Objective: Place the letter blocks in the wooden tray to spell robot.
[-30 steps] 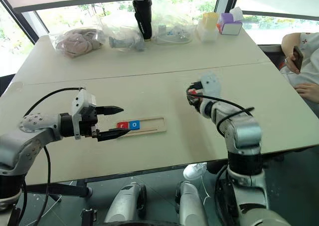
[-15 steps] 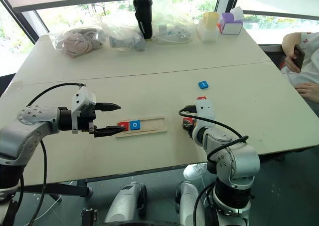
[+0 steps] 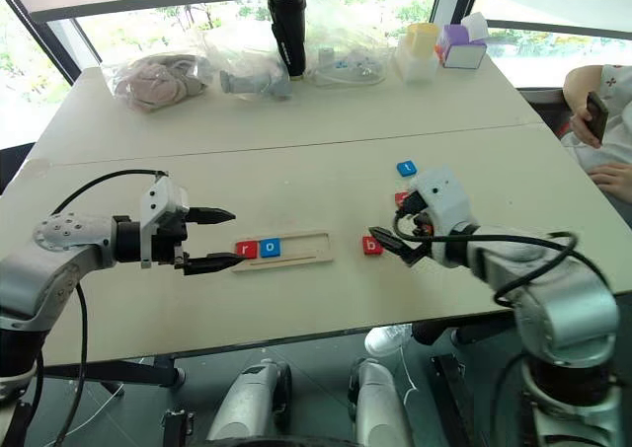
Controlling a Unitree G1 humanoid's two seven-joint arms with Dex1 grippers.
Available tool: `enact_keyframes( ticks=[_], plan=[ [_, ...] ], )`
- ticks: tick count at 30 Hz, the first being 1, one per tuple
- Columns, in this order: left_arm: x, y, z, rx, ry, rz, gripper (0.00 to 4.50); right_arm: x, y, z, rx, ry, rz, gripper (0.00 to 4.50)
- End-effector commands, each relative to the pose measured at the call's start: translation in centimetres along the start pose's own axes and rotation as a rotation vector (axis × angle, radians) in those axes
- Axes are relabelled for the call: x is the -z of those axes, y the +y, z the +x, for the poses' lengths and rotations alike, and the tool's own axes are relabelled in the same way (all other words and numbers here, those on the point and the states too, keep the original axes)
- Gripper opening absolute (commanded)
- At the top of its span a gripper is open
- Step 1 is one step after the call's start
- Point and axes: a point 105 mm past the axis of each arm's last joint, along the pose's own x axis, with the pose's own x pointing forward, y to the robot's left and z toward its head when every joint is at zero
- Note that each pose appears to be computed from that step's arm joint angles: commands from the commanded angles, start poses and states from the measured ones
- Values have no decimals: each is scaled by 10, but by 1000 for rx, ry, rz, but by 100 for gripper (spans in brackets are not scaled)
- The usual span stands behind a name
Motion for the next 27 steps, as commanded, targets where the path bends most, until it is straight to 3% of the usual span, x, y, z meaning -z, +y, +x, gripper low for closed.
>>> enact_keyframes(
  ticks=[1, 5, 18, 21, 26, 27],
  plan=[
    [-5, -7, -4, 41, 15, 36, 450, 10, -4, -3, -173, -25, -77, 449],
    [-11, -15, -9, 70, 28, 48, 450, 39, -13, 16, -269, 57, -200, 449],
    [-9, -25, -16, 47, 55, 41, 450, 53, -24, 65, -381, 45, -321, 449],
    [-7, -28, -16, 45, 56, 31, 450, 54, -24, 65, -396, 46, -321, 368],
    [-6, -28, -16, 36, 56, 26, 450, 53, -25, 62, -406, 46, -323, 122],
    [-6, -27, -16, 34, 57, 25, 450, 51, -26, 62, -402, 42, -325, 118]
  ],
)
